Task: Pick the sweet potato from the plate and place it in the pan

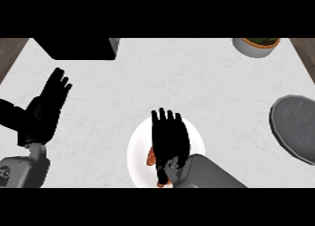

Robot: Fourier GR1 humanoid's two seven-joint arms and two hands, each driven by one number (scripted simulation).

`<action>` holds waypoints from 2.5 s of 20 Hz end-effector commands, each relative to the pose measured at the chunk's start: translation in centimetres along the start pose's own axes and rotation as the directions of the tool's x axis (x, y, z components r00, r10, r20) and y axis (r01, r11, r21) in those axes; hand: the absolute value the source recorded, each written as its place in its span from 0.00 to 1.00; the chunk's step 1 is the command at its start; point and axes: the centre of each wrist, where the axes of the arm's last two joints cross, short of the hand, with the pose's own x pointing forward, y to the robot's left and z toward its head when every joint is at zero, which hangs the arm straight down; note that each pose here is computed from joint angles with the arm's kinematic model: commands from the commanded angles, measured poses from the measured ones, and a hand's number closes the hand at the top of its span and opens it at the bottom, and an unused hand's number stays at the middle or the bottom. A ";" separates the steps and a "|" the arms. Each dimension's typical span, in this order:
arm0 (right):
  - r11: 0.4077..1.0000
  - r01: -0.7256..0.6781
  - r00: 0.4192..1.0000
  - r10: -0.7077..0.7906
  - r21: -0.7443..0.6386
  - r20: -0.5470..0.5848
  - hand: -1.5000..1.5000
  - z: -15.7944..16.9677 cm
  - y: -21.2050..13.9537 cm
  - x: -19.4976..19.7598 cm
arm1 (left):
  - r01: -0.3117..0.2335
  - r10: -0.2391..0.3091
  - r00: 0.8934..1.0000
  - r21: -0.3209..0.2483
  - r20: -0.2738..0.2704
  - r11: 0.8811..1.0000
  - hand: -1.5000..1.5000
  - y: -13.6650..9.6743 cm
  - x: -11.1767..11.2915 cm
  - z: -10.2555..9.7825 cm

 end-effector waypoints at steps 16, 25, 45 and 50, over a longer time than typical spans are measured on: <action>0.999 0.021 0.993 -0.017 0.034 -0.113 0.00 -3.9 4.8 -0.6 | 0.006 -0.006 1.000 0.009 -0.013 1.000 0.50 0.9 -0.5 0.5; 0.995 0.061 0.993 -0.051 0.084 -0.109 0.00 -6.8 5.1 -0.8 | 0.016 -0.016 1.000 -0.003 0.005 1.000 0.50 0.2 1.5 -0.9; 0.990 0.071 0.996 -0.063 -0.120 0.066 1.00 -4.0 7.6 -4.5 | 0.023 -0.023 1.000 0.044 -0.014 0.999 0.50 0.6 -0.1 0.4; 0.984 0.042 0.992 -0.021 -0.173 0.123 1.00 1.6 9.2 -10.6 | 0.005 -0.004 1.000 0.043 -0.020 0.999 0.50 3.5 -0.7 1.5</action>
